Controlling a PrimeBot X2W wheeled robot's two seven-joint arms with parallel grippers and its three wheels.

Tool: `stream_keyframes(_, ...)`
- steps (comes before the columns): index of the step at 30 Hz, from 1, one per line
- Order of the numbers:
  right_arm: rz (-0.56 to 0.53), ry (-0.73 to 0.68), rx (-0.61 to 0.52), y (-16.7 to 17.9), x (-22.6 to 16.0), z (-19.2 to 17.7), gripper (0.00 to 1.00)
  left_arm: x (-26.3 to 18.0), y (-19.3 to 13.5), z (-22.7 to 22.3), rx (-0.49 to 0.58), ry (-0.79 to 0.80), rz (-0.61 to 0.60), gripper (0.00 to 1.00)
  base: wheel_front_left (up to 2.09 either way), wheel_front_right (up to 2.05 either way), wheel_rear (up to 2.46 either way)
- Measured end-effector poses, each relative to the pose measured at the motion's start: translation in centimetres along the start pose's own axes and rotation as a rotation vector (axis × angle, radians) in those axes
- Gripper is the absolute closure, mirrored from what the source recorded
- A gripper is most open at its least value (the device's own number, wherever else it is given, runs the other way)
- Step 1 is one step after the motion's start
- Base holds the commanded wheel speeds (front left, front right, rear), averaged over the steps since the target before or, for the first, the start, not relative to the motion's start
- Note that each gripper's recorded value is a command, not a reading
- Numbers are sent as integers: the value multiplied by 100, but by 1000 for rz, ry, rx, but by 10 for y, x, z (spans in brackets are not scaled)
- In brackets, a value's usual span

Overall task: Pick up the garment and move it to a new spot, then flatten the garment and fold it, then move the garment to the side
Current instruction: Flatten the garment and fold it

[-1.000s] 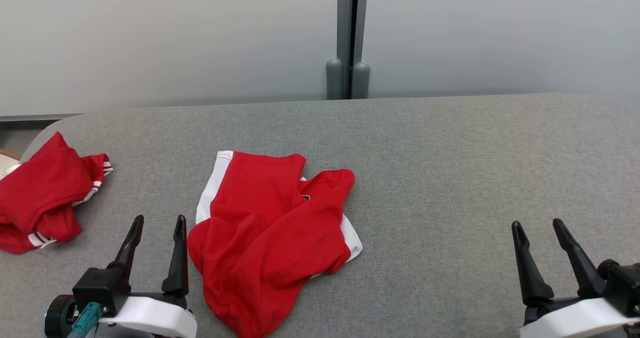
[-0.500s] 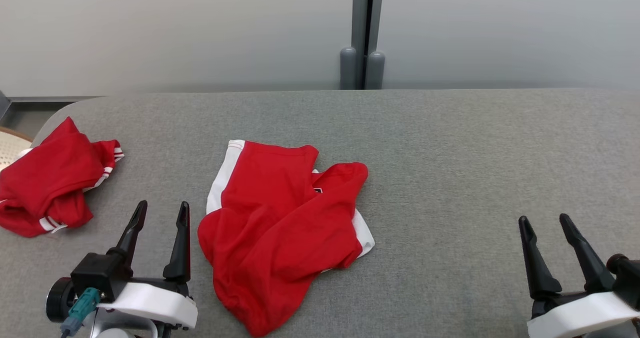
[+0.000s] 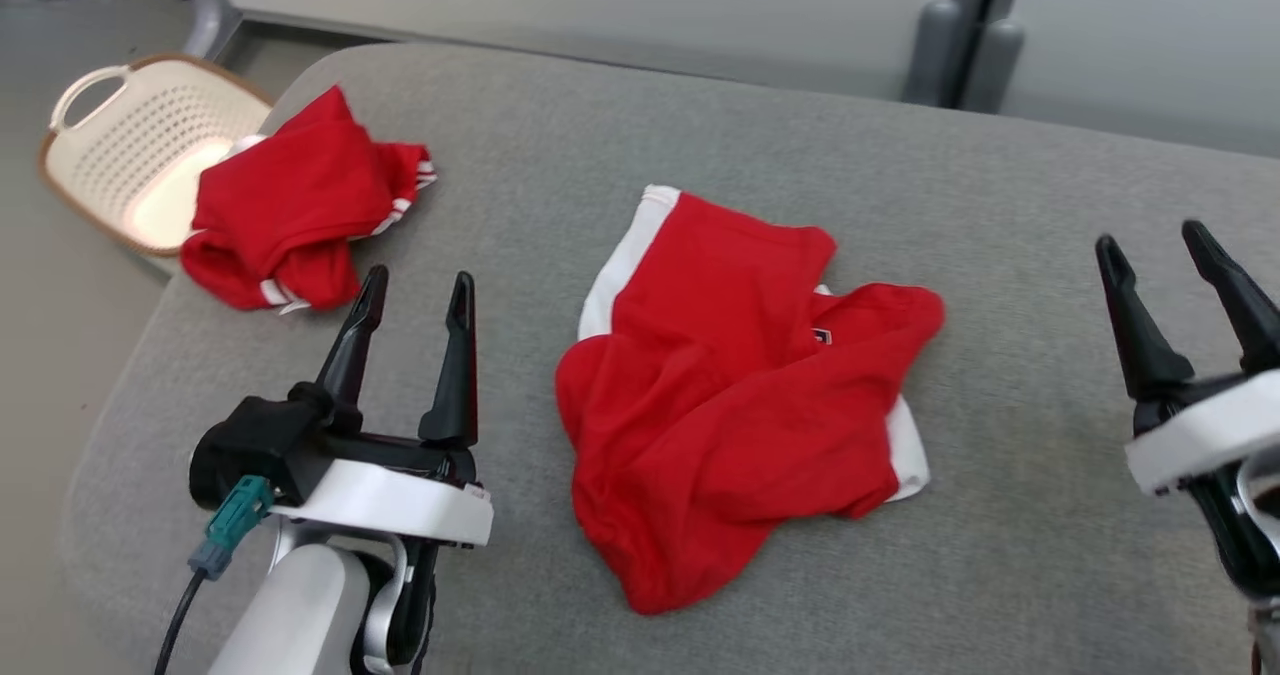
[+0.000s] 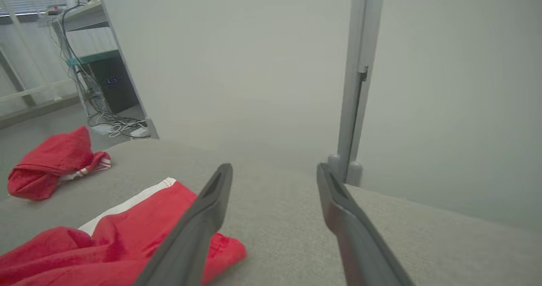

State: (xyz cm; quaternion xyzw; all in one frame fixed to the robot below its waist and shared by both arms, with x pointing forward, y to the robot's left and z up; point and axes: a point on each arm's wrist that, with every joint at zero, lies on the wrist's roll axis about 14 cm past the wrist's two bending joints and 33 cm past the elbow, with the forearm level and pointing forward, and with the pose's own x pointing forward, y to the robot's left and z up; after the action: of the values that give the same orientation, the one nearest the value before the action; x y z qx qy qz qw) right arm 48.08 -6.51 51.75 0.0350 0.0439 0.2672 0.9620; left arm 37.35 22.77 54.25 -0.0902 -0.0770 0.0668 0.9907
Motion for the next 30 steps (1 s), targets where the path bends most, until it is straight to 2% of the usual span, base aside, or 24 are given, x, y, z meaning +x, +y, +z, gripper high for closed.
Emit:
stream_keyframes(6,239,165,-17,53,72,-37,0,2,16,-2,20,1,64,0,0,0,0)
stream_keyframes(12,404,409,-34,98,96,-103,0,-3,32,-12,55,34,109,0,0,0,0)
stream_keyframes(15,446,501,-52,108,100,-124,0,-3,34,-14,65,41,114,0,0,0,0)
stream_keyframes(20,457,658,-78,104,100,-156,0,-1,35,-18,70,54,115,0,0,0,0)
stream_keyframes(21,460,665,-76,105,102,-157,43,-1,35,-19,72,57,116,0,0,0,0)
stream_keyframes(23,465,676,-75,105,102,-159,100,-1,35,-21,71,62,113,0,0,0,0)
stream_keyframes(30,400,517,50,95,109,-142,100,5,25,-25,63,62,83,0,0,0,0)
